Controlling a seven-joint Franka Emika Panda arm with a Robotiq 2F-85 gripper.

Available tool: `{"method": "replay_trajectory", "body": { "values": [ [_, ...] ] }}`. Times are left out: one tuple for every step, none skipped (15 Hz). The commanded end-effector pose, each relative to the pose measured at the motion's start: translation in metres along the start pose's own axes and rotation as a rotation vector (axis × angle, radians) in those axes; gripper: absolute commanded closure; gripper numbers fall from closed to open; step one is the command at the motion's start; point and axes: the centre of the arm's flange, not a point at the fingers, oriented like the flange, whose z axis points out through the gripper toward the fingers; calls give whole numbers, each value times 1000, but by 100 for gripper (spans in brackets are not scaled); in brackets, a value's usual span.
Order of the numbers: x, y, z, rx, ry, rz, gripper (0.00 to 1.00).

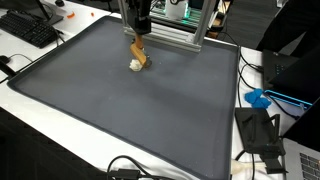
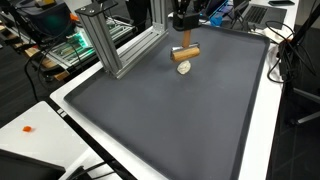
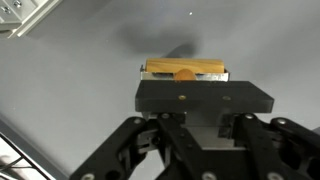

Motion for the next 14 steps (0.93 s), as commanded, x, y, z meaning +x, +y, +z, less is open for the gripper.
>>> {"method": "replay_trajectory", "body": {
  "values": [
    [14,-4,4,-23,-16,34,78],
    [16,-4,7,-20,-21,36,78],
    [17,-4,11,-21,-22,40,78],
    [19,-4,14,-20,-12,41,78],
    [20,-3,17,-21,-11,44,78],
    [21,-2,20,-25,-6,47,78],
    [22,-1,23,-26,-3,55,78],
    [23,0,25,-24,1,63,78],
    [24,2,27,-23,12,72,78],
    [25,4,28,-21,21,84,78],
    [28,6,28,-17,33,99,78],
    [30,7,29,-19,45,110,78],
    [32,8,29,-18,56,123,78],
    [34,9,31,-18,66,137,78]
  ]
}}
